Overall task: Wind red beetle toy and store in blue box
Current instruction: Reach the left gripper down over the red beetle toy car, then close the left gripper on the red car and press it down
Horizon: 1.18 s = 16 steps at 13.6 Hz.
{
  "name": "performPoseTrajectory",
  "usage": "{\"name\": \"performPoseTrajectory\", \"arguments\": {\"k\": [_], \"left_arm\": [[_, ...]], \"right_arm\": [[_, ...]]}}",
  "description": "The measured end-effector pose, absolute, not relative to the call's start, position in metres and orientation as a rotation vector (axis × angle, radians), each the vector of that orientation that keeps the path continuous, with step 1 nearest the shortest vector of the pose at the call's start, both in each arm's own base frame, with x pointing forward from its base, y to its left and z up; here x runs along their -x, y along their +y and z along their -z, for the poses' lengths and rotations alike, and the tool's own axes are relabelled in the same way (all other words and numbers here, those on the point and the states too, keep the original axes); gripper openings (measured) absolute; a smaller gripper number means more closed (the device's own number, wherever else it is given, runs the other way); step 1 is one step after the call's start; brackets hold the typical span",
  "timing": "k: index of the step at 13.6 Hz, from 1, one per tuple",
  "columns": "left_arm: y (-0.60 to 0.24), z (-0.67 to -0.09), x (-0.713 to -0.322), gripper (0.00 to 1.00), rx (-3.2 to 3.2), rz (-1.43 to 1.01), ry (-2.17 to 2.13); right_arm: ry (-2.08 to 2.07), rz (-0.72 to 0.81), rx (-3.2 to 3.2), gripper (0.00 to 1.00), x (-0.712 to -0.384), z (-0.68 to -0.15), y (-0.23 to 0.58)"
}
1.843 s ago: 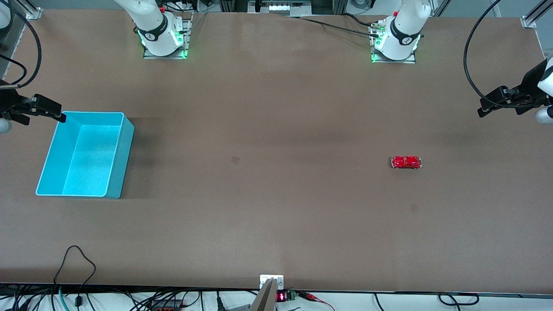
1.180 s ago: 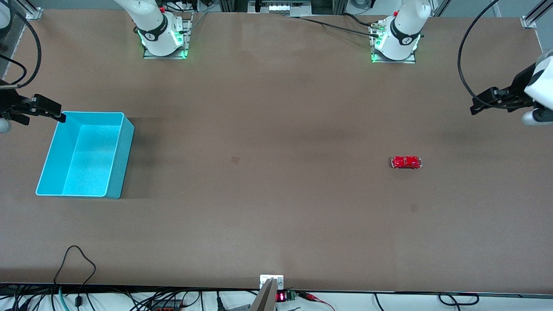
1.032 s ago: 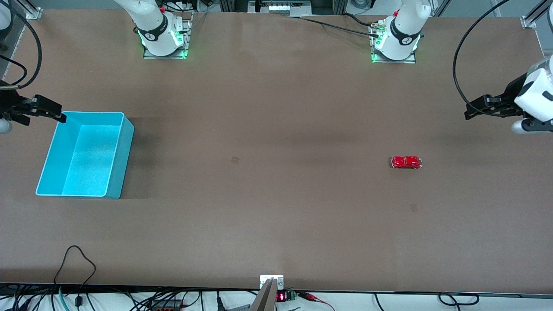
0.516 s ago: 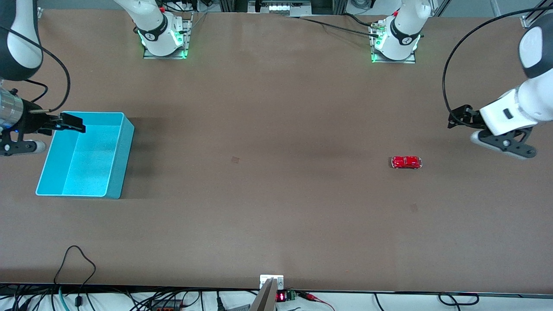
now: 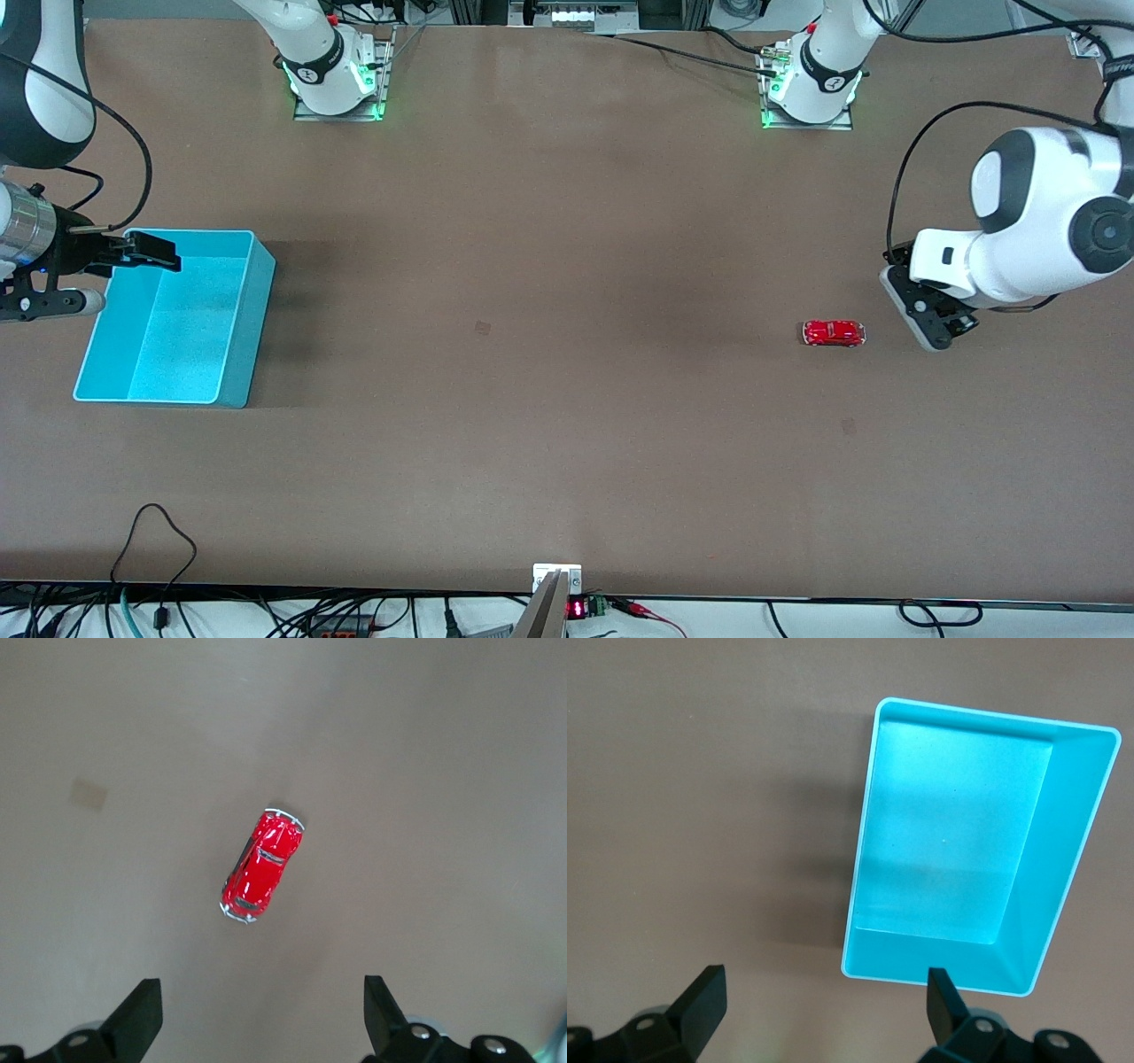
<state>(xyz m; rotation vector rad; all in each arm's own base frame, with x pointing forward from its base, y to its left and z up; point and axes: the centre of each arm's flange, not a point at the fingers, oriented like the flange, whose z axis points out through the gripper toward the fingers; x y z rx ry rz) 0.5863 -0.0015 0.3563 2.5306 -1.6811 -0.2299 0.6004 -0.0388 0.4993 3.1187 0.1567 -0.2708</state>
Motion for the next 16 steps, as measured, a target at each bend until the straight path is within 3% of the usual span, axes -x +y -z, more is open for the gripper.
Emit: {"name": "performPoseTrajectory", "arguments": {"k": [7,16], "left_arm": [[-0.013,-0.284,-0.572,1.0,-2.317,0.157,-2.136],[-0.001,-0.229,-0.554,1.0,-2.324,0.098,-2.141]], "right_arm": [[0.125,0.308,-3.118,1.0,-0.599,-0.493,-0.051],[0.11,0.423,-3.114,1.0,-0.592,-0.48,-0.055]]}}
